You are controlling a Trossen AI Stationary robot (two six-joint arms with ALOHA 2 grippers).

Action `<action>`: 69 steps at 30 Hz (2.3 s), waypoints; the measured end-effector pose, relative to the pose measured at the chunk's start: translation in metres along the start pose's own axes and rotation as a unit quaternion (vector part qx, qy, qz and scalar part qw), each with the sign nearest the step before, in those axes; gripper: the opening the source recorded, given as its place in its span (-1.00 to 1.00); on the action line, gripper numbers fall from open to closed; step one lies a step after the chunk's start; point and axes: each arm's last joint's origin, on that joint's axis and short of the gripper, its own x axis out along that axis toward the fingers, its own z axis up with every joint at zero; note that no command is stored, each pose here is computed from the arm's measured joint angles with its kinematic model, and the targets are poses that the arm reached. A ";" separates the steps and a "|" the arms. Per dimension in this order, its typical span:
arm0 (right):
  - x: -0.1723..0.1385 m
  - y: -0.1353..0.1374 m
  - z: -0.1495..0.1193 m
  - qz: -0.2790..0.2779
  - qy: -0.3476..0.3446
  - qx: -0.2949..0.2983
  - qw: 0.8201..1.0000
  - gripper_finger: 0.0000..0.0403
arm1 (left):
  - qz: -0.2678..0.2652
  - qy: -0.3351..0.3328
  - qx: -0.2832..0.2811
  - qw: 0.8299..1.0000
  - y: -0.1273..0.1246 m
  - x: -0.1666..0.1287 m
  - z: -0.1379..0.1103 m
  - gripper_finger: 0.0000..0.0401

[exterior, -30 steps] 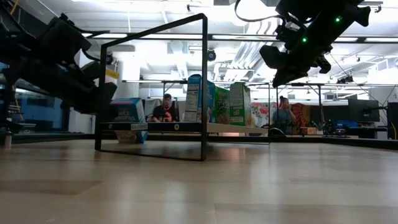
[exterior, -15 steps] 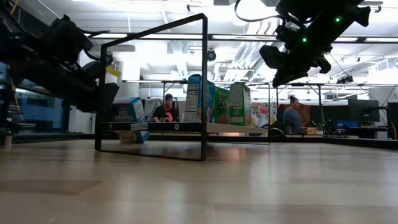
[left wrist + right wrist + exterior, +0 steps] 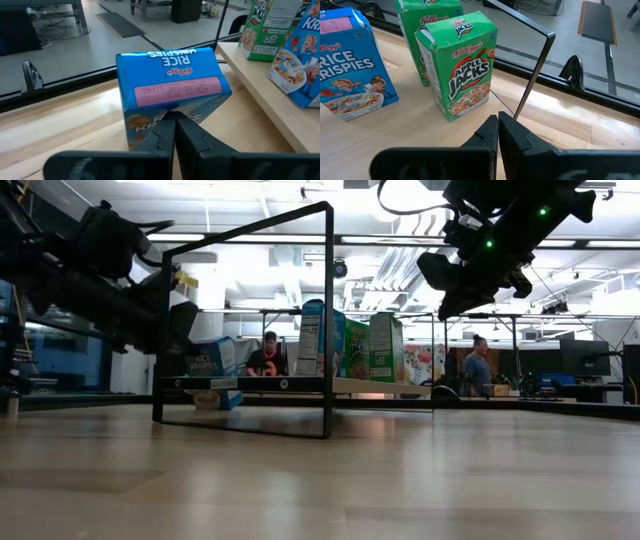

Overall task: Stack cereal on shelf
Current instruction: Put the blue cereal box aligned with the other blue cereal box on the shelf

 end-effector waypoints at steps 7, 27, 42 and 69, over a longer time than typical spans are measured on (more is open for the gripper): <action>0.000 0.000 0.000 0.000 0.000 0.000 1.000 -1.00 | 0.002 -0.002 0.001 1.000 0.003 0.004 0.004 -1.00; 0.000 0.000 0.000 0.000 0.000 0.000 1.000 -1.00 | -0.011 -0.005 0.019 1.000 0.001 0.010 0.015 -1.00; 0.000 0.000 0.000 0.000 0.001 -0.002 1.000 -1.00 | -0.086 0.029 0.103 0.991 -0.013 -0.004 0.064 -0.86; 0.000 -0.003 -0.004 -0.006 0.016 -0.023 1.000 -1.00 | -0.207 0.402 0.263 0.852 0.003 0.118 0.223 0.28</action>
